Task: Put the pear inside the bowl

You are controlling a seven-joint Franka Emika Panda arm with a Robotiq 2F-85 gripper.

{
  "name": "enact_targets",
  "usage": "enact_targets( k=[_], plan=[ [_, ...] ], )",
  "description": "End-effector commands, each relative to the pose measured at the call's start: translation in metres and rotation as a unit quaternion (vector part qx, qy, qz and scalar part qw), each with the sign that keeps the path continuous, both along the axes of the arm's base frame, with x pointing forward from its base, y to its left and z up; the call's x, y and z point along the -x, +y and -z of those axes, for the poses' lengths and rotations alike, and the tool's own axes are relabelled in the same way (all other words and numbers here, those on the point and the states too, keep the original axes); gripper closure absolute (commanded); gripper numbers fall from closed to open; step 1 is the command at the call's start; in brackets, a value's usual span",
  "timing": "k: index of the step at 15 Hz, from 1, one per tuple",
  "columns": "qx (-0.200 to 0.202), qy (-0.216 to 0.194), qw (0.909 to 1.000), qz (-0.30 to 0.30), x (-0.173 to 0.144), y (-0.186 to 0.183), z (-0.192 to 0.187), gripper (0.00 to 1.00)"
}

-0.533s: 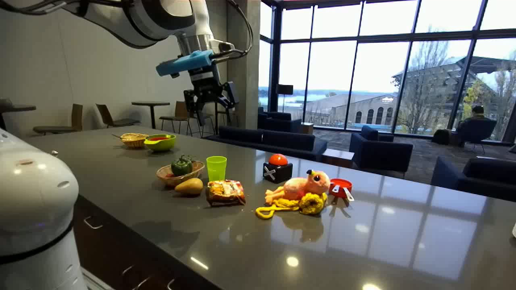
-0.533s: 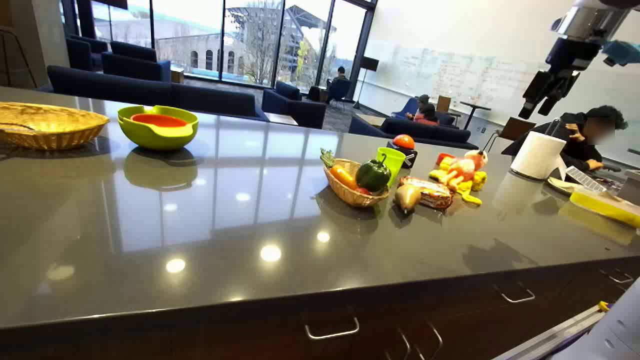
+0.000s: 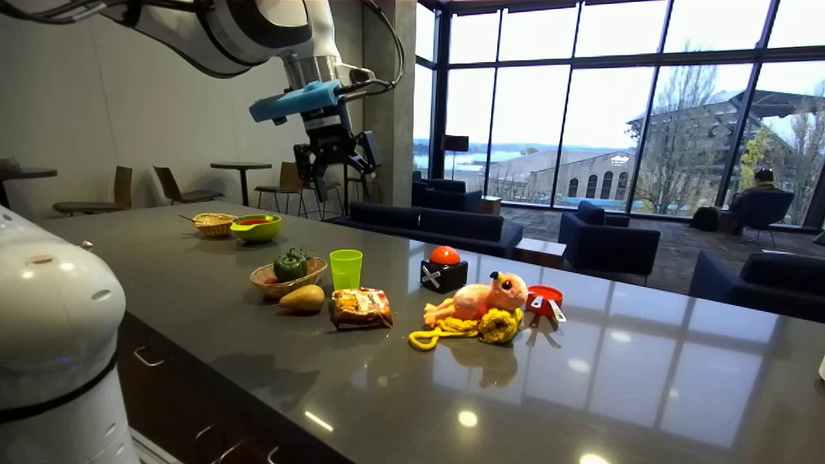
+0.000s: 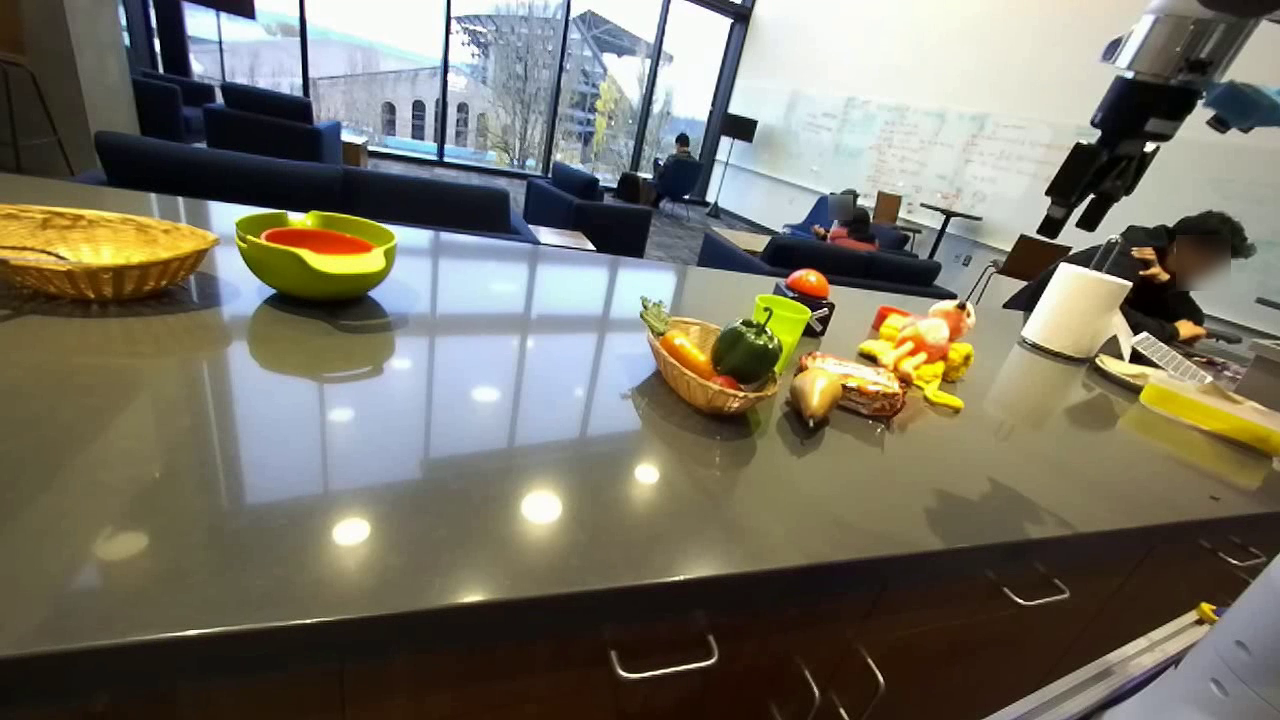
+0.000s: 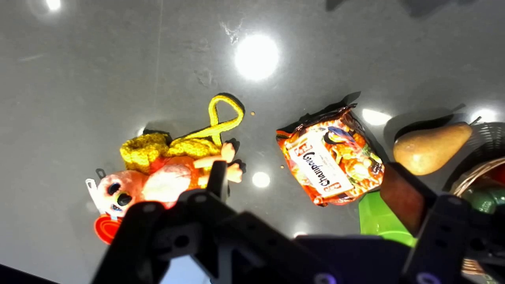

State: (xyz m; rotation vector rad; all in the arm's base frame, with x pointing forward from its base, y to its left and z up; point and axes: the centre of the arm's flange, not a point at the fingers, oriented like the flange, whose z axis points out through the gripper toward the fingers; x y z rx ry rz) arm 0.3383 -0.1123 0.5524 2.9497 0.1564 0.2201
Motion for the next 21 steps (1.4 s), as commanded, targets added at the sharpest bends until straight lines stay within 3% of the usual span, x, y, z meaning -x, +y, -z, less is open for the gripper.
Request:
enact_targets(
  k=[1, 7, 12, 16, 21],
  plan=[
    [-0.002, 0.005, 0.9999, 0.015, -0.003, 0.003, 0.003, 0.0],
    [-0.01, 0.014, 0.9969, 0.077, -0.021, 0.021, 0.017, 0.0],
    [-0.046, 0.022, 0.9883, 0.144, -0.047, 0.052, 0.041, 0.0],
    [-0.093, -0.003, 0.9693, 0.228, -0.073, 0.074, 0.063, 0.0],
    [-0.103, -0.055, 0.9357, 0.333, -0.109, 0.08, 0.093, 0.0]
  ],
)
